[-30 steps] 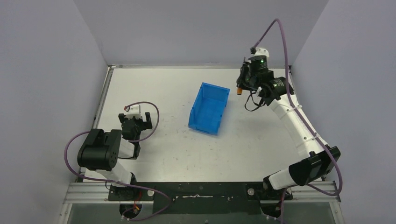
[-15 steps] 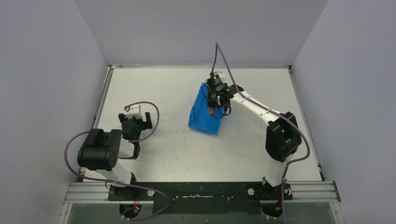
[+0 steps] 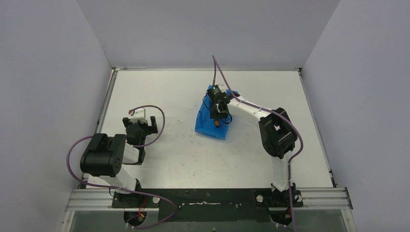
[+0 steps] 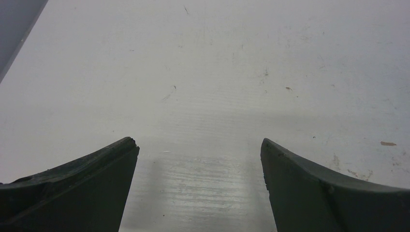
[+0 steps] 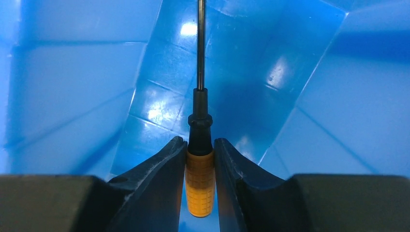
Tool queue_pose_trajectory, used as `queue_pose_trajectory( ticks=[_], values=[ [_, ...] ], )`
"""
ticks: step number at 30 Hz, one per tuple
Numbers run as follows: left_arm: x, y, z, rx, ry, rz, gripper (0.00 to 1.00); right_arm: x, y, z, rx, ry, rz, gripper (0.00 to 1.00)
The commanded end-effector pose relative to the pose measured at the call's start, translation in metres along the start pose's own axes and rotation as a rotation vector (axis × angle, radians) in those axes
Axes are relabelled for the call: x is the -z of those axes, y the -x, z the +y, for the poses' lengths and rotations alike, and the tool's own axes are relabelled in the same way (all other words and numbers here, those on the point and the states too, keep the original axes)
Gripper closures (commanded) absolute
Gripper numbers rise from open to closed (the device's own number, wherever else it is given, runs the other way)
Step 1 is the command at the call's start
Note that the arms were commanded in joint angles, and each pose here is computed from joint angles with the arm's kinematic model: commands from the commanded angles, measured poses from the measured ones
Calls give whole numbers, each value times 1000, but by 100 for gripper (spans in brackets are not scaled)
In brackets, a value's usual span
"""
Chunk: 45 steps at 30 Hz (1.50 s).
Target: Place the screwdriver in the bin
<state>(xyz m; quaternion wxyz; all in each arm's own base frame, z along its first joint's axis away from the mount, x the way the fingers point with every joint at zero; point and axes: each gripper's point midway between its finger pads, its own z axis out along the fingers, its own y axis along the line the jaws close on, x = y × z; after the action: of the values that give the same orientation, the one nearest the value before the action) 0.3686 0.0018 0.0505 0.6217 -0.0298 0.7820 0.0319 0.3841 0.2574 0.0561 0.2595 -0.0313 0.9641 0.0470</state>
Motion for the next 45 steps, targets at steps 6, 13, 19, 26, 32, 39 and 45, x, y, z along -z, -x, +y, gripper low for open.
queue_pose_trajectory(
  ticks=[6, 13, 19, 26, 32, 39, 45],
  values=[
    [-7, 25, -1, 17, -4, -83, 3, 20, 39, 14, -31, 21, -113, 55],
    [-7, 25, -1, 17, -5, -83, 3, 82, 78, 16, -58, 72, -248, 53],
    [-7, 25, -1, 17, -5, -84, 3, 145, 97, -6, -54, 97, -407, 12],
    [-7, 25, -1, 17, -4, -84, 3, 168, 80, -92, -113, 32, -565, 0],
    [-7, 25, -1, 17, -4, -84, 3, 159, 41, -163, -135, -115, -677, 0],
    [-7, 24, -1, 16, -5, -82, 3, 134, -1, -198, -161, -159, -793, 0],
    [-7, 25, -1, 16, -5, -84, 3, 122, -20, -202, -175, -145, -822, 0]
  ],
)
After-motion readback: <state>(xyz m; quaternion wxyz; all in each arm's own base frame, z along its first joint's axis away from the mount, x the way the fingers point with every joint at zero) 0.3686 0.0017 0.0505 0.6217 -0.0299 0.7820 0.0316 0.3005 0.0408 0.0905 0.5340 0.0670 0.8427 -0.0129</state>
